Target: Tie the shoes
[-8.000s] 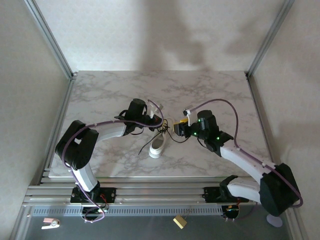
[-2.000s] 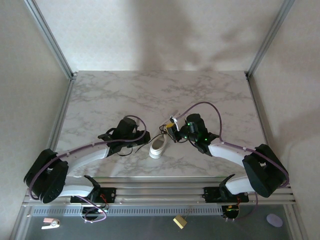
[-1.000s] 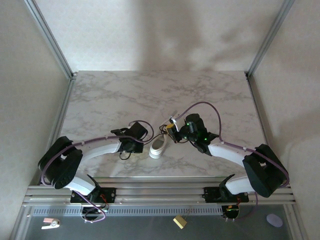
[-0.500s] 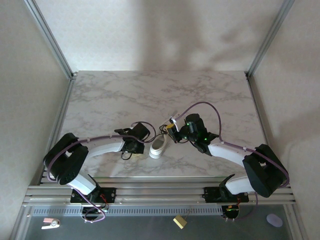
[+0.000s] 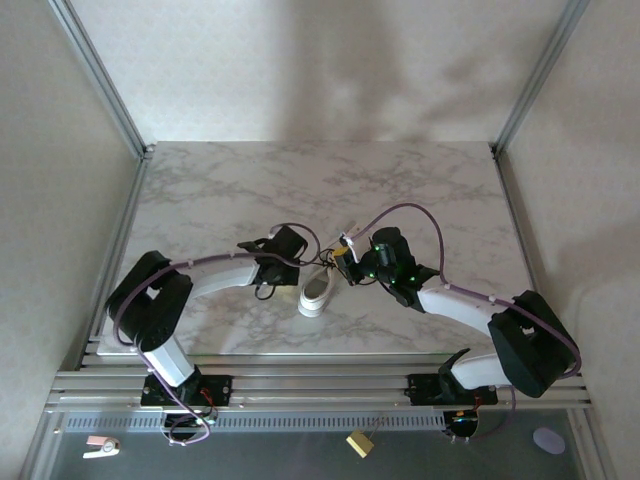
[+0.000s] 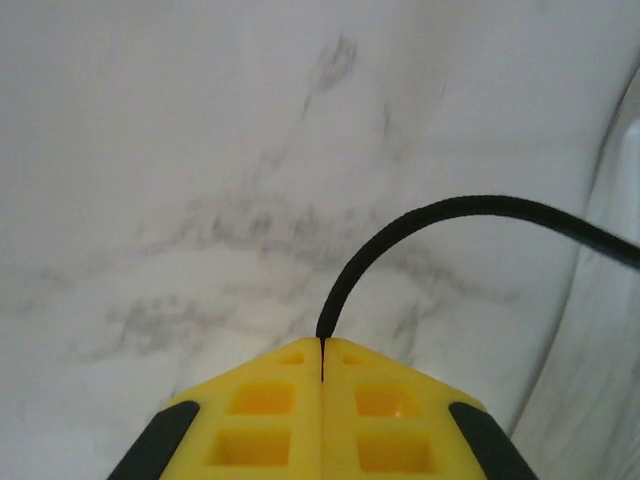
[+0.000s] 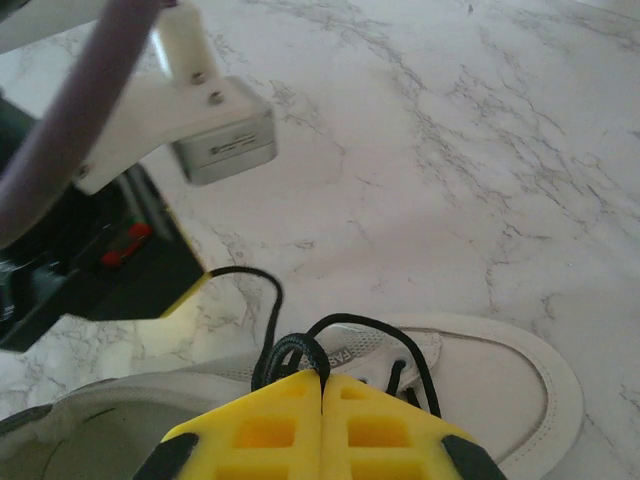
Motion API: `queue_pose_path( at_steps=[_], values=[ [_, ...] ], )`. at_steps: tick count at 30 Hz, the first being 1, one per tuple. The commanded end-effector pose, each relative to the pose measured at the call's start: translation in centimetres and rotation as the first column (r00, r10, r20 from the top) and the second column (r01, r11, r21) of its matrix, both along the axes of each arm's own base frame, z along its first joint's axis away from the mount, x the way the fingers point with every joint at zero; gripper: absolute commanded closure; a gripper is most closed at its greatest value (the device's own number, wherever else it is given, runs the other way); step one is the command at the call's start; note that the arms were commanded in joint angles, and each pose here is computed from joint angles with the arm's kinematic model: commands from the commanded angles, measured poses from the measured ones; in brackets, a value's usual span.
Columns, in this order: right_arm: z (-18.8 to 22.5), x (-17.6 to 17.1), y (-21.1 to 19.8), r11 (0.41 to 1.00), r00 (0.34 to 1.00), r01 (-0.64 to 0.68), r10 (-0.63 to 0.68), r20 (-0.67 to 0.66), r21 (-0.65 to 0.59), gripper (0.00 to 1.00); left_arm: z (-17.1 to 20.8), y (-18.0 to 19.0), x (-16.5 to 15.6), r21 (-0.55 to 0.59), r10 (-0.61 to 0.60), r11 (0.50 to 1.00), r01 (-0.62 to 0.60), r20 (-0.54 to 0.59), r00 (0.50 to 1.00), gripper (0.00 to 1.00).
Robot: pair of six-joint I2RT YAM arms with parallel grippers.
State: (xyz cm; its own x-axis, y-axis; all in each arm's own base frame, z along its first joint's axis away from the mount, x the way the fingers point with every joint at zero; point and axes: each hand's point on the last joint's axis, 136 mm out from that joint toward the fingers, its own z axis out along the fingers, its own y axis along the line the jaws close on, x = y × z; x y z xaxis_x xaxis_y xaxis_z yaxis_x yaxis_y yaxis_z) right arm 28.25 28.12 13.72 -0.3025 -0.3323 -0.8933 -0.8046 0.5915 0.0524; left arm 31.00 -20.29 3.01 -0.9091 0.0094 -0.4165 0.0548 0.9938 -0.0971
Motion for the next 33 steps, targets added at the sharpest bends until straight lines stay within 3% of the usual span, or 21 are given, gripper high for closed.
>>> queue_pose_path(
  at_steps=[1,14,19,26,33],
  values=[
    [1.0,-0.4,0.3,0.999,0.999,-0.015,0.014,0.030,0.029,1.00,0.1,-0.2,1.9,-0.014,-0.001,1.000,0.002,0.023,1.000,1.00],
    [1.3,-0.3,0.3,0.999,0.999,-0.007,0.006,0.035,0.037,1.00,-0.5,0.0,6.3,-0.029,0.028,0.999,-0.027,0.046,0.999,1.00],
    [1.2,-0.3,0.2,0.999,0.999,-0.004,0.002,0.033,0.035,1.00,-1.1,0.3,6.1,-0.026,0.024,0.999,-0.023,0.027,0.999,1.00],
    [1.2,-0.3,0.2,0.999,0.999,-0.005,0.004,0.038,0.033,1.00,0.3,0.2,3.7,-0.119,-0.001,0.993,0.005,0.030,1.000,0.62],
    [1.1,-0.1,0.3,0.999,1.000,0.004,-0.005,0.021,0.047,1.00,7.5,-0.7,6.0,-0.259,0.063,0.966,-0.011,0.195,0.979,0.51]
  ],
)
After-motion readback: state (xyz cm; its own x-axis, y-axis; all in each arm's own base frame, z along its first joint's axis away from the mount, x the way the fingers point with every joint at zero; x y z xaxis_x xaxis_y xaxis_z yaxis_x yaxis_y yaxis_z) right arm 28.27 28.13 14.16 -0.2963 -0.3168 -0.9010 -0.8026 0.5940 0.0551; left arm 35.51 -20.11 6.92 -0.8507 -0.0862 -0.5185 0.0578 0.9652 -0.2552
